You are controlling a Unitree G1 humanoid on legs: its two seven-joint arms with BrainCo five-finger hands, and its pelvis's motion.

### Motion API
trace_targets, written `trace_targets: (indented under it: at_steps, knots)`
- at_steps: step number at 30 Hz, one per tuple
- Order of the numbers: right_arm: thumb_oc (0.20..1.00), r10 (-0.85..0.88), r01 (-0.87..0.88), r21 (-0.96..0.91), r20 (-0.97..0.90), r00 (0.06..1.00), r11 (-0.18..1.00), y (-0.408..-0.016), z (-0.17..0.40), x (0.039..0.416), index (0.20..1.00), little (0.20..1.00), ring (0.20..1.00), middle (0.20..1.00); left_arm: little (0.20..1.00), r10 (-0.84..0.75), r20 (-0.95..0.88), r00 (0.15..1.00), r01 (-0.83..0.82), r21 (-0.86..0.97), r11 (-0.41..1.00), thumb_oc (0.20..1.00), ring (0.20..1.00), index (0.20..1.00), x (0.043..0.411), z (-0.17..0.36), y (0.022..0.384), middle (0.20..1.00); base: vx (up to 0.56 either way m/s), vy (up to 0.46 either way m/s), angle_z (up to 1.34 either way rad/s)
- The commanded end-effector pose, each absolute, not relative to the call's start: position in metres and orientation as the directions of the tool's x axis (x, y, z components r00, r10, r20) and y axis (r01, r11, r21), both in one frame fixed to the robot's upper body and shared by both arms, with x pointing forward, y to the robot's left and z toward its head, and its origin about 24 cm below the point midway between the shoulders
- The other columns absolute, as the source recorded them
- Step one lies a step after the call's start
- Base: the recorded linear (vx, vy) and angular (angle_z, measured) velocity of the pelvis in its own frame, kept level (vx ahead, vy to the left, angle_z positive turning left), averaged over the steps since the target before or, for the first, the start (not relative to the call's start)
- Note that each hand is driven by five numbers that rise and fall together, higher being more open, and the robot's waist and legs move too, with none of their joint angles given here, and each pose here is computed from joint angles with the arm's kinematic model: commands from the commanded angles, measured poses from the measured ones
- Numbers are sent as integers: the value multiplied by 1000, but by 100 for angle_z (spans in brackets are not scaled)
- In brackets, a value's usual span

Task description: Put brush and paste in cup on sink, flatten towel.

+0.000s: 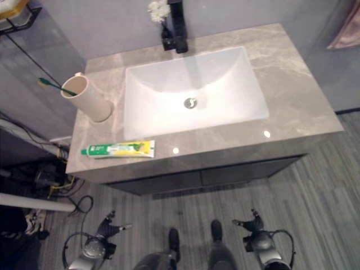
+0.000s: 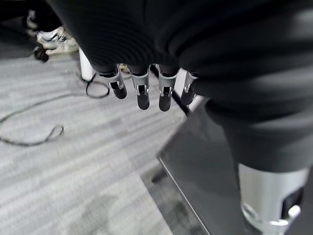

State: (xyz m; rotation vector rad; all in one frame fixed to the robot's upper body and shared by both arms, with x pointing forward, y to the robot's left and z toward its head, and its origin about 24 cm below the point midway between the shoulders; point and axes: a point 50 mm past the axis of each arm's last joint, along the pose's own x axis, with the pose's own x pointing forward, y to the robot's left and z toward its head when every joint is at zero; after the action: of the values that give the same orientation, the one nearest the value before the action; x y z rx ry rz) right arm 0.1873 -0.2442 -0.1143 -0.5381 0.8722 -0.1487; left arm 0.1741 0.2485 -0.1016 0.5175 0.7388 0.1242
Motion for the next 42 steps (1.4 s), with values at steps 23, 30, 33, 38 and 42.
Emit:
trace_targets:
  at_steps: [23,30,33,38,42]
  knots:
    - [1000,-526,-204,-628,-756,390,751,-305,-125,135,1000,1000,1000,1000,1000,132,256,957,-283,742,608,1000,1000,1000,200,148,330,1000,-4,-33,24]
    - [1000,-518,-192,-591,-792,325,784,-304,-131,121,1000,1000,1000,1000,1000,-134,342,930,-203,783,588,1000,1000,1000,219,199,293,1000,-4,26,-18]
    - [1000,-506,-192,-575,-804,311,795,-301,-135,115,1000,1000,1000,1000,1000,-175,312,934,-171,818,549,1000,1000,1000,222,203,290,1000,7,32,-29]
    - [1000,-497,-197,-560,-817,291,805,-297,-139,106,1000,1000,1000,1000,1000,-255,255,933,-119,886,448,1000,1000,1000,227,213,283,1000,-13,28,-22]
    - [1000,-490,-163,-546,-823,286,822,-294,-140,106,1000,1000,1000,1000,1000,-256,205,945,-88,910,405,1000,1000,1000,228,210,286,1000,-28,18,-14]
